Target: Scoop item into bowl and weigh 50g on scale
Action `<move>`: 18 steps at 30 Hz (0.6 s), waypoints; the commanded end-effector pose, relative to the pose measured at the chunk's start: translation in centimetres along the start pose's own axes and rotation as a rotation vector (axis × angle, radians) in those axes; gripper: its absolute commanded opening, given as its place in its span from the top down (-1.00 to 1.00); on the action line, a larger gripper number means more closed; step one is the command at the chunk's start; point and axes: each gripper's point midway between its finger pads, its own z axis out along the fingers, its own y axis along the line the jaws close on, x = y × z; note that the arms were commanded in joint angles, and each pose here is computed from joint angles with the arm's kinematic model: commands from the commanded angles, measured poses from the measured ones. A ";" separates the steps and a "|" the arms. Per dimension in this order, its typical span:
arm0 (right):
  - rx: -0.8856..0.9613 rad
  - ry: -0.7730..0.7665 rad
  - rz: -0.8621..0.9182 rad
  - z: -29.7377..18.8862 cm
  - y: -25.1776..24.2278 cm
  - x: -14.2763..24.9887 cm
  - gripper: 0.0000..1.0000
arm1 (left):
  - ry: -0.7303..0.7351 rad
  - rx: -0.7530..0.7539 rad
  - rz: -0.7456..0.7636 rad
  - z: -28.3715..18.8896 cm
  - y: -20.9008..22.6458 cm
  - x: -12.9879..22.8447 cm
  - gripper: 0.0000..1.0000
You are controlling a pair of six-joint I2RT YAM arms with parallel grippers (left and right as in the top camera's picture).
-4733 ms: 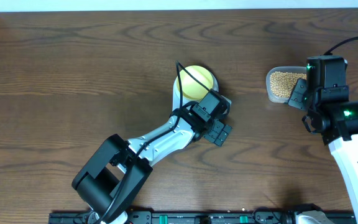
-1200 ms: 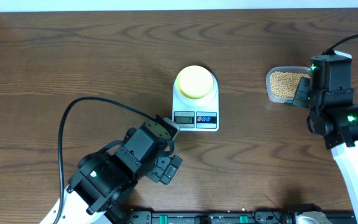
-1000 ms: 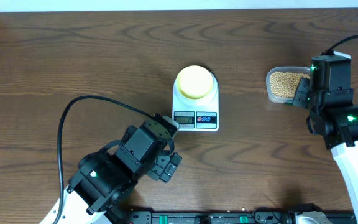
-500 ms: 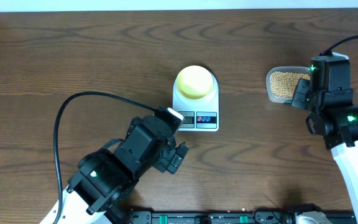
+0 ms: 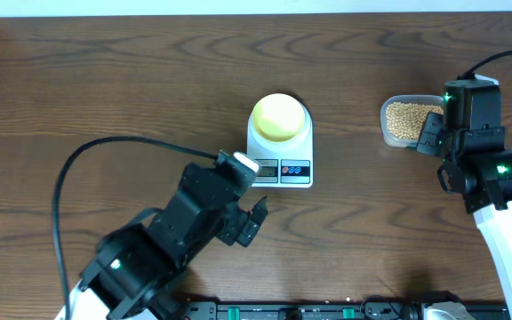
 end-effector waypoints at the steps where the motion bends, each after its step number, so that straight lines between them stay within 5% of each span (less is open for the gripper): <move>1: -0.003 -0.022 0.005 -0.6 -0.2 -0.6 0.98 | -0.105 -0.016 -0.001 -2.7 0.7 -1.6 -0.96; 18: -0.002 -0.021 0.005 -0.6 -0.2 -0.6 0.98 | -0.083 -0.017 0.001 -2.3 0.7 -1.3 -0.96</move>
